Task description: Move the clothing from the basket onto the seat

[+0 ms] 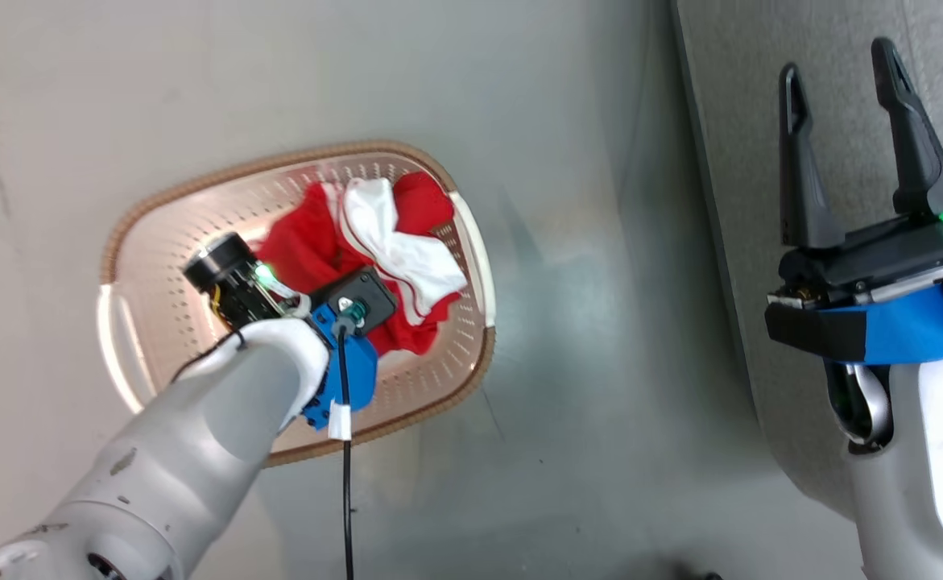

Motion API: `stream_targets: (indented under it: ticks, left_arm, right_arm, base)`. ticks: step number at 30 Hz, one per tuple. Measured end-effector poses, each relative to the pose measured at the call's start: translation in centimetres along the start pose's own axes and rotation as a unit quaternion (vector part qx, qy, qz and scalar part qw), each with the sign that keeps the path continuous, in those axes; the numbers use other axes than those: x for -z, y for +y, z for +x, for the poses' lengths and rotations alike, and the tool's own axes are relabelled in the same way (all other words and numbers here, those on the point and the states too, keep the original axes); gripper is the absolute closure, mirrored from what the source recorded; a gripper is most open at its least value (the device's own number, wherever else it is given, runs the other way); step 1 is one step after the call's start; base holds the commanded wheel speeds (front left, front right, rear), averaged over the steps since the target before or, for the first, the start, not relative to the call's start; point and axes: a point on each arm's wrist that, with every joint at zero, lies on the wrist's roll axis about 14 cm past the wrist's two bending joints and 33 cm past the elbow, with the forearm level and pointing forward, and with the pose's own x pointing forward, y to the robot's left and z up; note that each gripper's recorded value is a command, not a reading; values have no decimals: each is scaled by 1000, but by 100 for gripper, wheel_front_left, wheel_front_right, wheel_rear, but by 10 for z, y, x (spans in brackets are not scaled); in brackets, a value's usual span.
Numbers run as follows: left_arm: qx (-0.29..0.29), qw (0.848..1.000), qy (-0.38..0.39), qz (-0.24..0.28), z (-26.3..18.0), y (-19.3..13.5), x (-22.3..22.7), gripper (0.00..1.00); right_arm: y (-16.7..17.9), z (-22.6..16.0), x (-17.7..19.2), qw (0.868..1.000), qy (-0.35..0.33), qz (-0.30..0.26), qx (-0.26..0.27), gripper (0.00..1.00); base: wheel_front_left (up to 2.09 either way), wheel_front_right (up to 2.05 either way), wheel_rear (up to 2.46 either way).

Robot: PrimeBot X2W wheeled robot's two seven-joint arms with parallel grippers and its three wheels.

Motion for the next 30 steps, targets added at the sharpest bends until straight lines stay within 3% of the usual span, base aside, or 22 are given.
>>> stream_targets:
  ticks: [11,30]
  left_arm:
    - [-63,991,-115,-39,-61,4,-79,100]
    - [-175,927,-330,-31,-190,8,-206,100]
  right_arm:
    - [9,-22,-42,1000,-27,3,-12,0]
    - [29,-77,-97,997,-64,16,-31,0]
  base:
    - [0,0,0]
    - [0,0,0]
